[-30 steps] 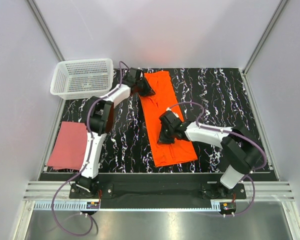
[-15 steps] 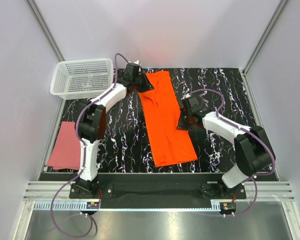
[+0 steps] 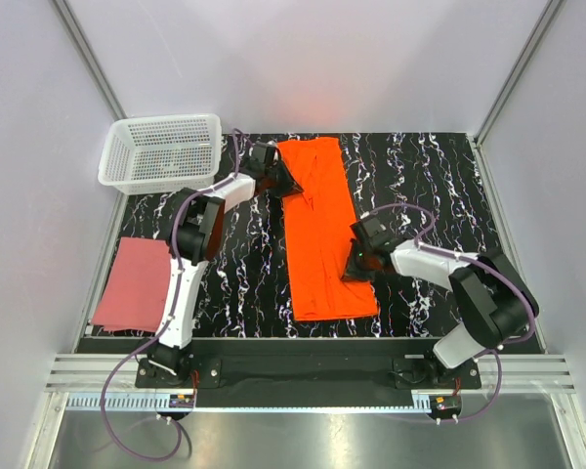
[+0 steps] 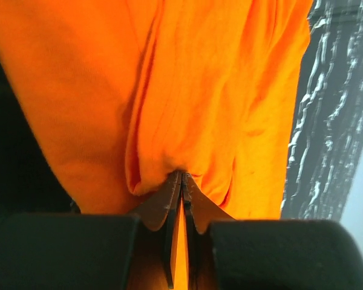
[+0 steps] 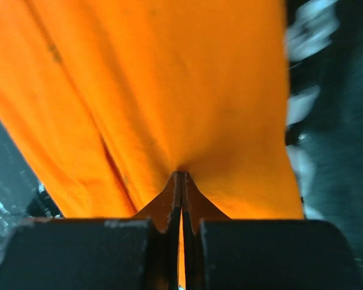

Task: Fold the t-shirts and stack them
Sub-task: Fold the tshirt

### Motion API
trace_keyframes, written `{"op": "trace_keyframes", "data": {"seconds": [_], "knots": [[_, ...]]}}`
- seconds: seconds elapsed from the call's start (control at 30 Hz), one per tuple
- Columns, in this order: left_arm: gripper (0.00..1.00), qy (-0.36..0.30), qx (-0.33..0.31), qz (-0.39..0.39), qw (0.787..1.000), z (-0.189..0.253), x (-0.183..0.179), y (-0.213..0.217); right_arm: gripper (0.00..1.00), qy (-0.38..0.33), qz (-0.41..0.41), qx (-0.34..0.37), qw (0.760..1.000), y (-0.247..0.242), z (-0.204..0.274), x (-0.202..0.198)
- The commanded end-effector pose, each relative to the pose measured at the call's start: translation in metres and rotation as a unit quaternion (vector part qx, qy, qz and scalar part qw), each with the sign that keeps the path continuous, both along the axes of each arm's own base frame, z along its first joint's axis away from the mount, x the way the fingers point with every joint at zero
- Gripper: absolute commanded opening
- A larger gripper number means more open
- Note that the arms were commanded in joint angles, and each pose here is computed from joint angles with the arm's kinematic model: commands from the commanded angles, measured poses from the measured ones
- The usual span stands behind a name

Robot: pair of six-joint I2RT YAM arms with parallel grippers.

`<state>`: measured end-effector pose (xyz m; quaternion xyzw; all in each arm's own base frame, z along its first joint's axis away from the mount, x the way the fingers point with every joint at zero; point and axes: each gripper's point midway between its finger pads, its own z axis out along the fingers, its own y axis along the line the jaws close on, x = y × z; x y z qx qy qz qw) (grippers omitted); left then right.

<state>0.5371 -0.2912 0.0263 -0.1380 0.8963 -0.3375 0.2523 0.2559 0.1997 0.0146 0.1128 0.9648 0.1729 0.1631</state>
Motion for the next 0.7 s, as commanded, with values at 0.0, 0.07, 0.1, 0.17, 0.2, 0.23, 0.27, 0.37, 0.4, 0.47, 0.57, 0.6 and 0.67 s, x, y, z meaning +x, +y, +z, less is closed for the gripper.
{"op": "trace_keyframes", "data": {"seconds": [0.0, 0.07, 0.1, 0.17, 0.2, 0.23, 0.27, 0.37, 0.4, 0.47, 0.57, 0.6, 0.67], "knots": [[0.09, 0.016, -0.017, -0.009, 1.000, -0.015, -0.002, -0.015, 0.00, -0.011, -0.001, 0.041, 0.999, 0.041, 0.002, -0.019], [0.09, 0.016, -0.017, -0.007, 1.000, -0.016, -0.001, -0.014, 0.00, -0.010, -0.021, 0.049, 0.999, 0.052, 0.002, -0.023], [0.09, 0.013, -0.018, -0.009, 1.000, -0.014, 0.000, -0.015, 0.00, -0.014, -0.023, 0.058, 0.998, 0.059, 0.003, -0.025], [0.09, -0.001, -0.016, -0.015, 1.000, -0.007, 0.004, -0.015, 0.00, -0.016, -0.036, 0.073, 0.997, 0.065, 0.006, -0.027], [0.09, -0.006, -0.016, -0.019, 1.000, 0.001, 0.006, -0.017, 0.00, -0.018, -0.038, 0.073, 0.996, 0.065, 0.007, -0.026], [0.09, -0.009, -0.012, -0.019, 1.000, 0.005, 0.006, -0.015, 0.00, -0.030, -0.041, 0.063, 0.997, 0.061, 0.008, -0.022], [0.09, -0.014, -0.007, -0.023, 1.000, 0.009, 0.006, -0.013, 0.00, -0.039, -0.040, 0.059, 0.997, 0.059, 0.012, -0.019], [0.10, -0.033, 0.005, -0.023, 0.999, 0.029, 0.003, -0.007, 0.01, -0.053, -0.037, 0.009, 0.998, 0.042, 0.015, -0.011], [0.10, -0.035, 0.013, -0.017, 0.999, 0.033, -0.001, -0.001, 0.01, -0.054, -0.034, 0.002, 0.998, 0.038, 0.017, -0.010], [0.10, -0.041, 0.023, -0.019, 0.999, 0.036, -0.005, 0.003, 0.02, -0.058, -0.019, -0.009, 0.998, 0.032, 0.018, -0.005], [0.13, -0.050, 0.034, -0.019, 0.998, 0.045, -0.010, 0.012, 0.02, -0.060, 0.007, -0.034, 0.998, 0.025, 0.020, -0.004], [0.16, -0.050, 0.037, -0.020, 0.998, 0.044, -0.013, 0.015, 0.02, -0.063, 0.015, -0.039, 0.997, 0.024, 0.023, -0.004], [0.23, -0.064, 0.035, -0.031, 0.997, 0.058, -0.013, 0.017, 0.02, -0.073, 0.027, -0.047, 0.996, 0.020, 0.030, -0.004]]}}
